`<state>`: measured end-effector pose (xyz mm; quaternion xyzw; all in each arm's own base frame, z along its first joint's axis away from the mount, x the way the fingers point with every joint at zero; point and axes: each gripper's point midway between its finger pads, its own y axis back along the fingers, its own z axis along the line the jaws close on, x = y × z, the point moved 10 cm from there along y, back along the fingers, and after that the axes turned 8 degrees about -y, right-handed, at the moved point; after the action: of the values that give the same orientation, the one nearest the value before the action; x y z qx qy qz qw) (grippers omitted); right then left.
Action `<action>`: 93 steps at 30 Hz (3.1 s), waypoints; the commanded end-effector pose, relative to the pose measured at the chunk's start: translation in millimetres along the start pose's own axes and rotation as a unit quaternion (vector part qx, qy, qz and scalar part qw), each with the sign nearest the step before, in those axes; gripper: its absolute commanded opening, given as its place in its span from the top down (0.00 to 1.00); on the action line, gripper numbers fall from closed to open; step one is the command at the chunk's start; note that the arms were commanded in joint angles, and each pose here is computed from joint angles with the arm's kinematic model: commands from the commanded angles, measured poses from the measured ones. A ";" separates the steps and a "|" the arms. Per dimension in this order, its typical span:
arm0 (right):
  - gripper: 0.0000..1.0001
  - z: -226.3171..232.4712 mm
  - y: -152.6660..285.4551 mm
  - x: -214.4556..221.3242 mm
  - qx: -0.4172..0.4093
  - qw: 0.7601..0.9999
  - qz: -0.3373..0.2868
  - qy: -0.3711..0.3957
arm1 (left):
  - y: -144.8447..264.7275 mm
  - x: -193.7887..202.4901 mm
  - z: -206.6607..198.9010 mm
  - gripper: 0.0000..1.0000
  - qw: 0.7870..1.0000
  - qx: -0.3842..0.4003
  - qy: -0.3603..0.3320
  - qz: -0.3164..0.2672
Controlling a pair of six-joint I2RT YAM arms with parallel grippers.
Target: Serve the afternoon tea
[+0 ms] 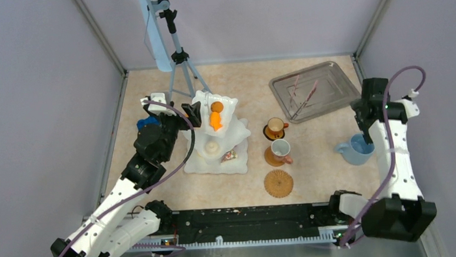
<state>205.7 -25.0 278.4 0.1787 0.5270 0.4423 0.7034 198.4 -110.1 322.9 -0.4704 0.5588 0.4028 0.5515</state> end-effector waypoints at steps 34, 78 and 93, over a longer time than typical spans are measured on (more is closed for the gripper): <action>1.00 -9.7 -148.3 12.2 0.117 0.976 0.146 -0.108 | 3.3 -24.6 0.0 0.01 0.999 0.005 0.016 -0.042; 1.00 -92.8 115.2 213.1 -0.457 0.096 0.200 0.861 | 5.4 -26.5 6.5 0.01 0.998 -0.025 0.011 -0.048; 1.00 -106.5 82.6 213.2 -0.443 0.071 0.159 0.879 | 5.5 -26.0 5.7 0.01 0.999 -0.021 0.013 -0.048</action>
<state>75.4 158.2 159.6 -0.5464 0.4451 0.5446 -0.4546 194.6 -103.0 329.2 -0.4923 0.5438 0.4059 0.5451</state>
